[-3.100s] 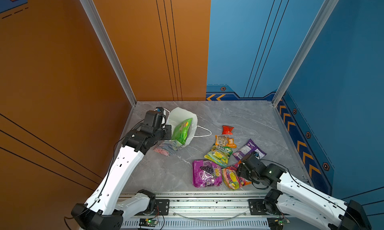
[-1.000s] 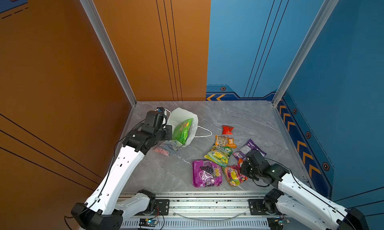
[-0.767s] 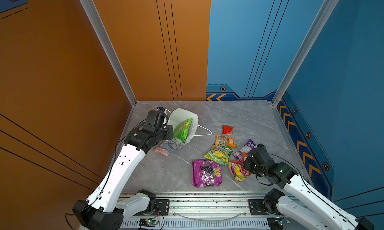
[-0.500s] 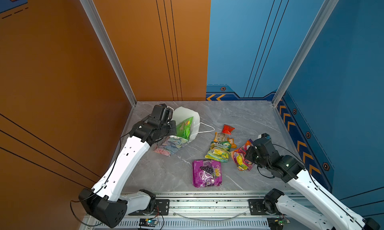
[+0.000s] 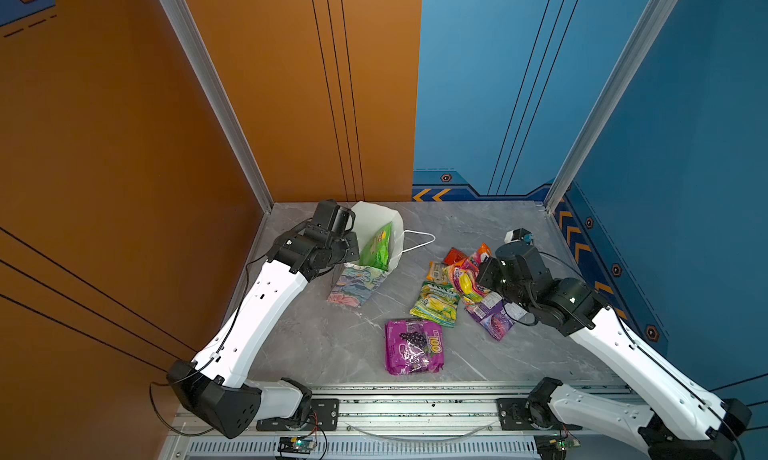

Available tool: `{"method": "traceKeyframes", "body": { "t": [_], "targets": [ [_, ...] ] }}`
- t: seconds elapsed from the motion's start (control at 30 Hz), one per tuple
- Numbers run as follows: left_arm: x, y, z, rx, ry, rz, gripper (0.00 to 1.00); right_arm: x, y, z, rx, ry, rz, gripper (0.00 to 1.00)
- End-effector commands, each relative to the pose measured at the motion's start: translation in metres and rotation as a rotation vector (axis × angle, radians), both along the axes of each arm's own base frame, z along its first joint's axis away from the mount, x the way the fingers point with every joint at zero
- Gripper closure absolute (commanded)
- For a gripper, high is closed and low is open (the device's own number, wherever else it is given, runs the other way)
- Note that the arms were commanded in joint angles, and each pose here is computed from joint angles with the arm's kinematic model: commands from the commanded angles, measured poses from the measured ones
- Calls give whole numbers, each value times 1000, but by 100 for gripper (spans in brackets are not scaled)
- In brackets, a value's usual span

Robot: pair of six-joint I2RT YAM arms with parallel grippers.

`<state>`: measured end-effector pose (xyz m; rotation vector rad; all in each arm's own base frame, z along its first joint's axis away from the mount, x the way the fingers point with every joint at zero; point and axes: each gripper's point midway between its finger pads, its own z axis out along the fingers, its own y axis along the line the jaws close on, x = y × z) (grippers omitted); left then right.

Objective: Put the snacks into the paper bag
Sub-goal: 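Lift the orange Fox's bag with the right gripper over the paper bag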

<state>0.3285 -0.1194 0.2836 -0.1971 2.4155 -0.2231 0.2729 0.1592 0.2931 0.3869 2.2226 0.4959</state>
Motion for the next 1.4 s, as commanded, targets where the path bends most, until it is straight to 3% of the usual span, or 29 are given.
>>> {"method": "traceKeyframes", "body": {
  "t": [0.0,0.2,0.57,1.37],
  "targets": [
    [-1,6,5,-32,-38,37,100,14,25,52,30,-139,21,100],
    [-10,25,11,-22,-92,115,100,24,84,91,47,-198,116,100],
    [-15,27,10,-41,-103,126,100,45,183,104,57,-181,234,100],
    [-14,13,6,-105,-109,70,100,86,253,40,51,-83,165,100]
  ]
}}
